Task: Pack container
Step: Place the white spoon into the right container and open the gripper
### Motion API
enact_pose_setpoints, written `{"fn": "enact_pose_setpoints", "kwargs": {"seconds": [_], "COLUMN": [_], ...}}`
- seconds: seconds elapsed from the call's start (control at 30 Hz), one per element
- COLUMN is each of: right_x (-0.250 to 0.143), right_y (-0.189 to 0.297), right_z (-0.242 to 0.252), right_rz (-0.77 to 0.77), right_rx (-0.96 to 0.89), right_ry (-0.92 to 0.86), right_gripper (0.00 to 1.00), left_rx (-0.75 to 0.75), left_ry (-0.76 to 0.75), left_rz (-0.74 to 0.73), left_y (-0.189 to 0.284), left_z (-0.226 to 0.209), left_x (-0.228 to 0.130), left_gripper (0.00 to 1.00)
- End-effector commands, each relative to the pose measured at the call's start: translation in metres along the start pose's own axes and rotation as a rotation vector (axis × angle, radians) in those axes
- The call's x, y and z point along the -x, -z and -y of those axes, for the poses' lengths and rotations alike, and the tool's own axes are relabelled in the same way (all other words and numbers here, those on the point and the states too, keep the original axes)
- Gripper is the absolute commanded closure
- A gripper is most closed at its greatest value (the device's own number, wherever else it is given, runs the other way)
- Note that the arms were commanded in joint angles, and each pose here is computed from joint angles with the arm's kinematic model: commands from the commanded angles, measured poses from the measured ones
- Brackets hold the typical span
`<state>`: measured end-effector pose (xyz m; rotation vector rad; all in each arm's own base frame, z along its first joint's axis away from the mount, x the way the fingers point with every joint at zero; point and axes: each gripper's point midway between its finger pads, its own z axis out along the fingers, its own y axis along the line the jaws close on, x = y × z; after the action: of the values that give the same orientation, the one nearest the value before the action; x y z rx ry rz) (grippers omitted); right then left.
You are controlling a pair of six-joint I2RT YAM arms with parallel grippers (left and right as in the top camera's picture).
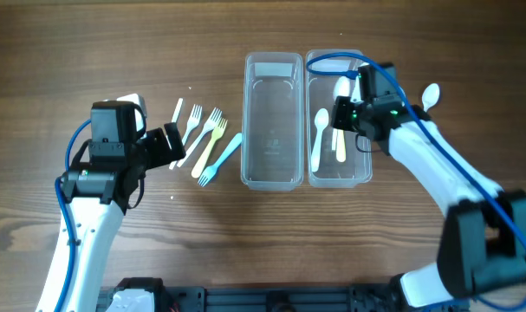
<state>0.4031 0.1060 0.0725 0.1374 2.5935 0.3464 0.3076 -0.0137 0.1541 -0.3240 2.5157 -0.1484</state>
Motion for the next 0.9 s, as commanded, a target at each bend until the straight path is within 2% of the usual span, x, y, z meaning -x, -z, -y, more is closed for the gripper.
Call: {"fn": "enact_pose_setpoints", "kwargs": {"seconds": [0.0,0.1,0.2,0.27,0.4,0.47,0.57,0.63,0.87], "right_x": [0.001,0.013,0.042,0.070,0.102,0.102,0.088,0.073,0.022], "right_y": [-0.005,0.012,0.056,0.101,0.172,0.187,0.169,0.137,0.027], "right_z": [-0.012,-0.018,-0.032,-0.027,0.026,0.065,0.117,0.152,0.214], "right_rz": [-0.001,0.032,0.135,0.272,0.486,0.495,0.404,0.306,0.015], "right_rx": [0.063,0.072,0.093,0.045,-0.194,-0.304,-0.394,-0.414,-0.359], "right_ry": [0.134,0.149,0.163,0.158,0.070,0.004,-0.087,-0.187,-0.371], "right_gripper": [0.72,0.64,0.62,0.59,0.56,0.56,0.56,0.57,0.61], "left_rx": [0.008,0.008,0.008,0.008,0.008,0.008,0.008,0.008,0.008], "left_ry": [-0.012,-0.012,-0.012,-0.012,-0.012,-0.012,-0.012,-0.012,-0.012], "left_rz": [0.019,0.019,0.019,0.019,0.019,0.019,0.019,0.019,0.019], "left_y": [0.003,0.003,0.003,0.003,0.003,0.003,0.003,0.003,0.003], "left_z": [-0.001,-0.001,-0.001,-0.001,-0.001,-0.001,-0.001,-0.001,-0.001], "left_x": [0.008,0.008,0.008,0.008,0.008,0.008,0.008,0.008,0.008], "left_gripper": [0.00,0.00,0.00,0.00,0.00,0.00,0.00,0.00,0.00]}}
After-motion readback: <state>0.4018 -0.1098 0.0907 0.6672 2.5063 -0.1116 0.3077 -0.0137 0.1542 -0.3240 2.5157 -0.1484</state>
